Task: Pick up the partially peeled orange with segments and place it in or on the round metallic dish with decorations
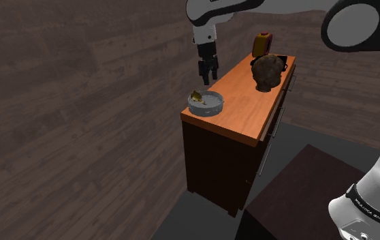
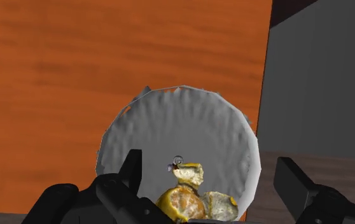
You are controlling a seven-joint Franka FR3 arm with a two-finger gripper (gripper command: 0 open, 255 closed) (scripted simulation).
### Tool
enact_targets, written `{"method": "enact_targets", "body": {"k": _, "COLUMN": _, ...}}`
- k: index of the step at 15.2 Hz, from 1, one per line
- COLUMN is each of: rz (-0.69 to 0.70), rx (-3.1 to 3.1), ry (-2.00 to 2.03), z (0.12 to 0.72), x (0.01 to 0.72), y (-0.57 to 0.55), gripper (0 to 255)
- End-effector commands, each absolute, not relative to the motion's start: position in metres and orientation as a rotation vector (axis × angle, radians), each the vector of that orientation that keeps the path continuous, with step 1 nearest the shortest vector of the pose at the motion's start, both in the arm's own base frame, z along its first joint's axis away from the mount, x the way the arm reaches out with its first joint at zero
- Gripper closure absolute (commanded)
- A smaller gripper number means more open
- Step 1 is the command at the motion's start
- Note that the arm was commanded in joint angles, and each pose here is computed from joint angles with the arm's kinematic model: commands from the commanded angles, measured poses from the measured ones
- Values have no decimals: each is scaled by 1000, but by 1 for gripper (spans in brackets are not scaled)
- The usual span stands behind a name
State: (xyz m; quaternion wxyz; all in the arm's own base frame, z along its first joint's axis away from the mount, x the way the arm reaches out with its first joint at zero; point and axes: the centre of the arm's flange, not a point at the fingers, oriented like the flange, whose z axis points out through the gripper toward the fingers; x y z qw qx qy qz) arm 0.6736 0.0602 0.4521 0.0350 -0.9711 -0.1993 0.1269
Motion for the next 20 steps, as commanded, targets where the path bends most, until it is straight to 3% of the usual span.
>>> {"method": "enact_targets", "body": {"k": 1, "rz": 390, "rx": -2984, "ry": -613, "z": 452, "x": 674, "y": 60, "gripper": 0}}
{"method": "enact_targets", "body": {"k": 2, "rz": 390, "rx": -2984, "ry": -613, "z": 452, "x": 674, "y": 60, "gripper": 0}}
{"method": "enact_targets", "body": {"k": 9, "rz": -298, "rx": -2997, "ry": 256, "z": 405, "x": 668, "y": 68, "gripper": 0}}
{"method": "enact_targets", "body": {"k": 20, "rz": -298, "rx": -2997, "ry": 256, "z": 366, "x": 676, "y": 72, "gripper": 0}}
